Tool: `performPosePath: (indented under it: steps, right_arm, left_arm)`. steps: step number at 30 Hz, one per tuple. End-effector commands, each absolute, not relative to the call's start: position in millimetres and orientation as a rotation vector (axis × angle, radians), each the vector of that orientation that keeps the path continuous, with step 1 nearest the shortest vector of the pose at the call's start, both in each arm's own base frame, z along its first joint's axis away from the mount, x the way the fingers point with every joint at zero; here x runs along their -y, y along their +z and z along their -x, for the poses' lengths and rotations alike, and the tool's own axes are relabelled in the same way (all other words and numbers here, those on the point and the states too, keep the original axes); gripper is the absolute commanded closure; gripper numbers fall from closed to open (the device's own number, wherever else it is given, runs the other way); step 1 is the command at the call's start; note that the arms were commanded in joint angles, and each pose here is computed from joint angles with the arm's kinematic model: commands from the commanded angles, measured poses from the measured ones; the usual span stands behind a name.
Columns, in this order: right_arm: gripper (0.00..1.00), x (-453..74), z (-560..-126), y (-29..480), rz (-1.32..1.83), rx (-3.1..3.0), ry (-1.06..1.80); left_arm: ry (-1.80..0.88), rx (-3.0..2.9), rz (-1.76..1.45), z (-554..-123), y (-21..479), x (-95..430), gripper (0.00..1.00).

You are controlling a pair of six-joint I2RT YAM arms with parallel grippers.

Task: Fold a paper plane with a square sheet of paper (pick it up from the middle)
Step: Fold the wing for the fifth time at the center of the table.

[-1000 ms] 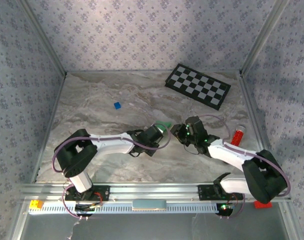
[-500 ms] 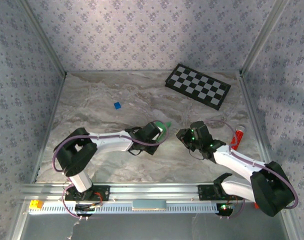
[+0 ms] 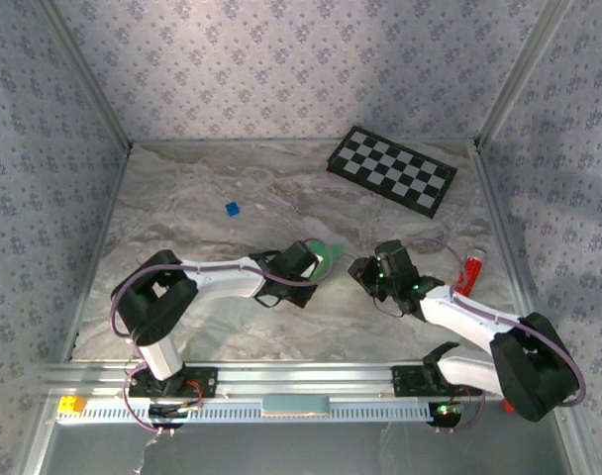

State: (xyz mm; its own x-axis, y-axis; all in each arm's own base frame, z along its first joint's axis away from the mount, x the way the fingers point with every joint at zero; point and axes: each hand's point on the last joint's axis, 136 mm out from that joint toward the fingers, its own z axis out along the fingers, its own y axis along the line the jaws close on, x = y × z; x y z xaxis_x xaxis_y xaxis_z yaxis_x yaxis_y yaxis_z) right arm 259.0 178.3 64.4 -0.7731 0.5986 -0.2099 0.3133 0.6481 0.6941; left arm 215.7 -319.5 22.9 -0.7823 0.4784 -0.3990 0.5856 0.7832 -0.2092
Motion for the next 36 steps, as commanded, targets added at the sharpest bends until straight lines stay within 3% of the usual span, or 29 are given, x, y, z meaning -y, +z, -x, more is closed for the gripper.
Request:
performPosePath:
  steps: [1,9,23,36]
  right_arm:
    - [0.7,-191,-262,70,-0.585,-2.448,0.946]
    - [0.83,-223,-275,71,-0.292,-2.4,0.892]
    - [0.84,-273,-278,79,-0.055,-2.407,1.109]
    - [0.88,-281,-283,62,-0.083,-2.443,1.156]
  left_arm:
    - [-0.54,-2.688,-0.803,-215,20,323,1.0]
    - [-0.875,-2.717,-0.743,-213,25,330,1.0]
    - [-1.122,-2.79,-0.699,-210,15,327,1.0]
    - [-1.218,-2.818,-0.586,-213,12,314,1.0]
